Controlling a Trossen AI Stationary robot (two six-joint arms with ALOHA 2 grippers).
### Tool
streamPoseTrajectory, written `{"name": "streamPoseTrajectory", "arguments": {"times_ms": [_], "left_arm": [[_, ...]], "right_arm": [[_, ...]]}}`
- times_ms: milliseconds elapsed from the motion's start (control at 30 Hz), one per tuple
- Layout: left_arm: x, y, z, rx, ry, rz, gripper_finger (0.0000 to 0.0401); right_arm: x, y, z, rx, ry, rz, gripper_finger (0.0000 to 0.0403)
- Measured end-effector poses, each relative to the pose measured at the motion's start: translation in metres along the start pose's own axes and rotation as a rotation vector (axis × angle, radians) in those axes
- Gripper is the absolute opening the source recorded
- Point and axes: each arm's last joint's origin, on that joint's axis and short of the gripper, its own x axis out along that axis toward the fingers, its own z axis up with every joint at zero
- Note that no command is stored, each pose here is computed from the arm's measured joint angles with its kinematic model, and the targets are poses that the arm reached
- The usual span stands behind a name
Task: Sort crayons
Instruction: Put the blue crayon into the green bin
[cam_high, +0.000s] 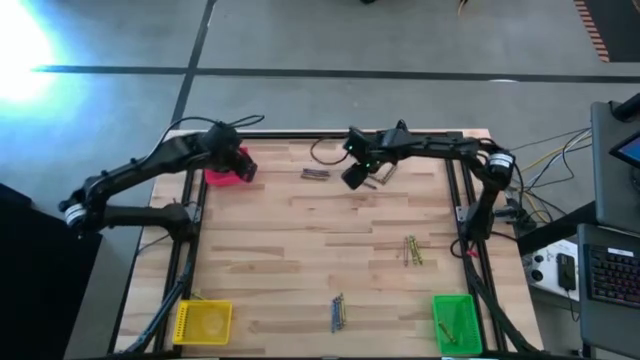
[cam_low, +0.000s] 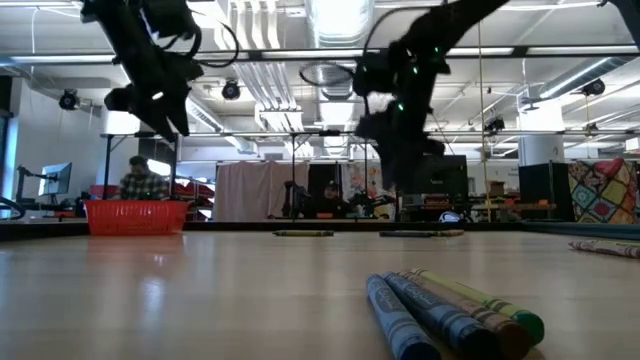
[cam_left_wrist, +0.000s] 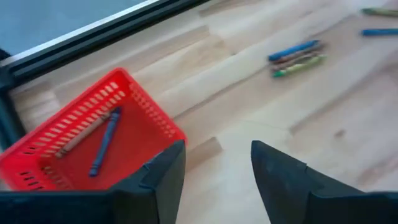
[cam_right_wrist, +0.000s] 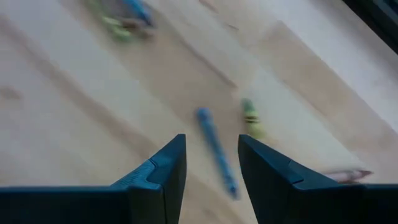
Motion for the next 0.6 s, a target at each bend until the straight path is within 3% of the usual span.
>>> {"name": "streamPoseTrajectory", "arguments": {"times_ms": [233, 600], "left_arm": [[-0.006, -0.010, -0.006, -0.005, -0.008, -0.044, 0.0131], [0.002, -0.019, -0.006, -0.010, 0.006, -0.061, 0.0096]], "right_arm": [[0.029, -0.016, -0.014, -0.065, -0.003, 0.040, 0.0126], [0.053, -0.019, -0.038, -0.008, 0.003, 0.055, 0.0127]]}}
